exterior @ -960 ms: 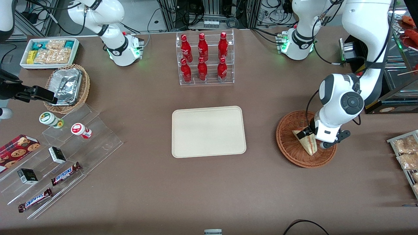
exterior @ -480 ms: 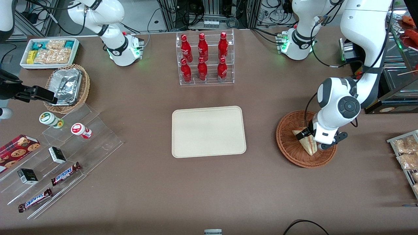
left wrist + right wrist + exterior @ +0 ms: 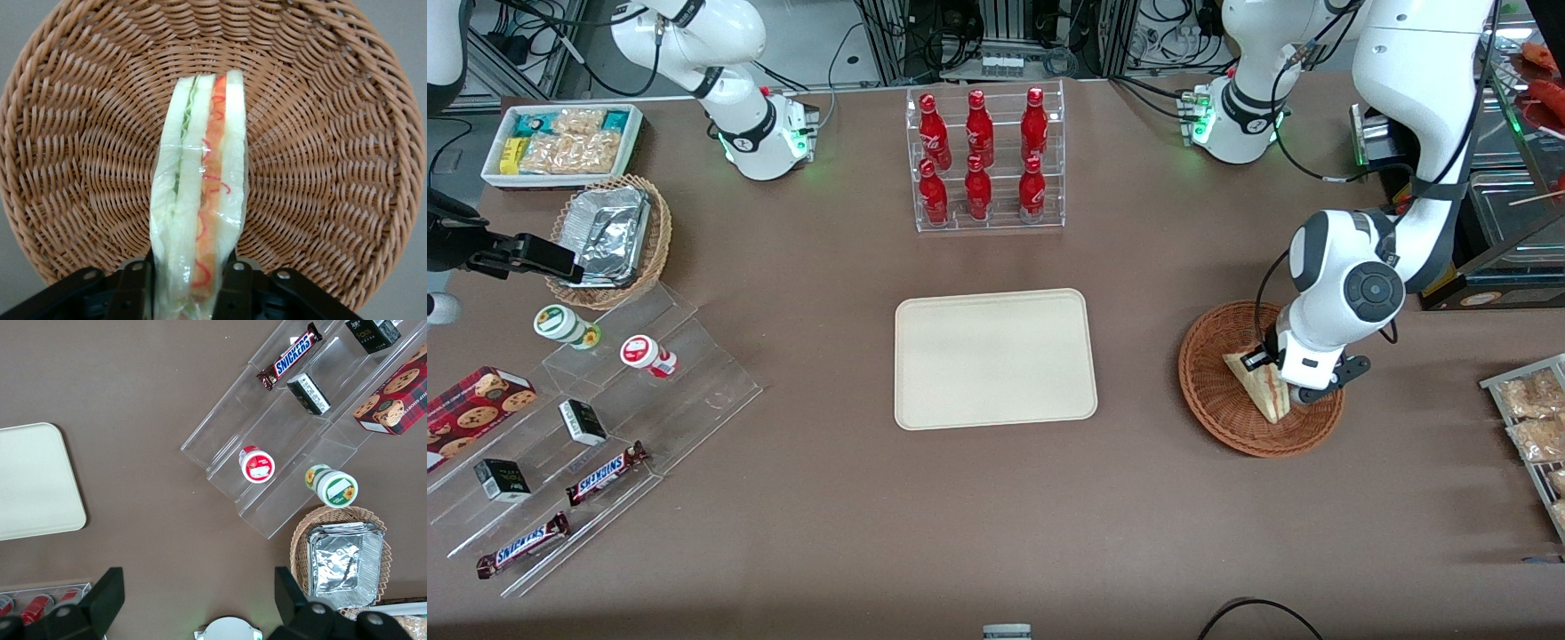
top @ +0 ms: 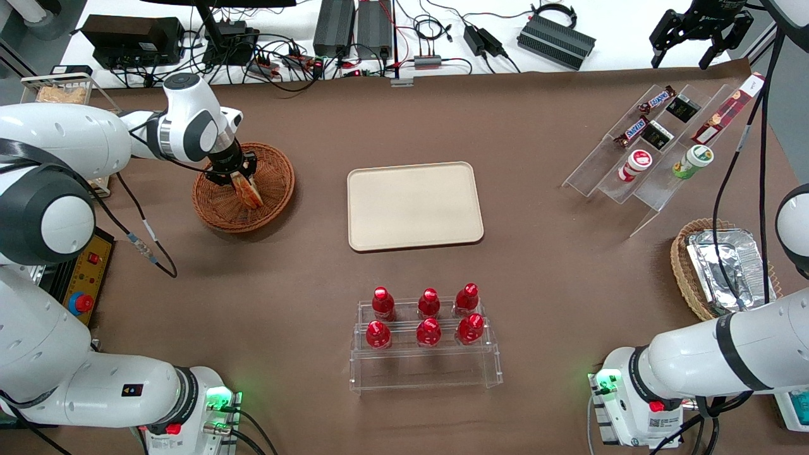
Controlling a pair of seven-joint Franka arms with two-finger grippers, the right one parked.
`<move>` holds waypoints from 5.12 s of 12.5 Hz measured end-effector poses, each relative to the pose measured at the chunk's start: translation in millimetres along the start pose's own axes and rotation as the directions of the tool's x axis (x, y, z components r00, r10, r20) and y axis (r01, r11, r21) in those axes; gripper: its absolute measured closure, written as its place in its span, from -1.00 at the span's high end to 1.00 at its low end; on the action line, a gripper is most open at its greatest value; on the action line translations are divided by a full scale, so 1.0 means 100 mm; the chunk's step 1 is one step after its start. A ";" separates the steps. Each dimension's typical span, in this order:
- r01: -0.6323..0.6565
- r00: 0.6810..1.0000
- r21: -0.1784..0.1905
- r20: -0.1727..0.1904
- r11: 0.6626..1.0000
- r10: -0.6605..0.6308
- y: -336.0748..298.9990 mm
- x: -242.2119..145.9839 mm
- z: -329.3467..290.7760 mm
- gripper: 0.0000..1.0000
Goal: Place sandwich from basket to tray
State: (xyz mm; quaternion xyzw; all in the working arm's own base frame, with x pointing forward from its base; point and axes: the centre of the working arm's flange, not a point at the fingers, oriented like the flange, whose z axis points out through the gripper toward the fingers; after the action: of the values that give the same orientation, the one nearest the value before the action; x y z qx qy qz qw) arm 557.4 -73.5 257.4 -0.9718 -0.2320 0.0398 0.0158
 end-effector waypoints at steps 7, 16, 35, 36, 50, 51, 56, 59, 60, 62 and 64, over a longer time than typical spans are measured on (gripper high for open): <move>-0.155 0.986 0.046 0.064 0.987 0.152 0.63 -0.06 -1.06 -0.69; -0.414 0.909 0.064 0.083 0.908 0.408 2.61 -1.39 -0.50 -0.69; -0.303 0.949 0.020 0.103 0.953 0.300 3.97 -2.52 0.14 -0.69; -0.298 0.950 0.020 0.103 0.954 0.295 3.98 -2.51 0.17 -0.69; -0.304 0.953 -0.025 0.005 0.952 0.304 4.01 -2.40 -0.67 1.00; -0.304 0.953 -0.020 0.005 0.953 0.304 3.98 -2.40 -0.75 1.00; -0.329 0.944 0.054 0.007 0.943 0.329 3.62 -2.16 -1.21 1.00; -0.395 0.919 0.080 0.023 0.915 0.395 3.11 -1.76 -1.39 1.00; -0.417 0.909 0.080 0.033 0.905 0.416 2.91 -1.61 -1.46 1.00; -0.460 0.888 0.068 0.043 0.886 0.458 2.50 -1.34 -1.65 1.00; -0.518 0.855 0.049 0.061 0.854 0.515 2.10 -1.13 -1.91 1.00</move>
State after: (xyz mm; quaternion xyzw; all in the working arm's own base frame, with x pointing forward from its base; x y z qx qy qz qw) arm 567.4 -314.6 445.4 -0.9962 0.0381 0.0721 0.0303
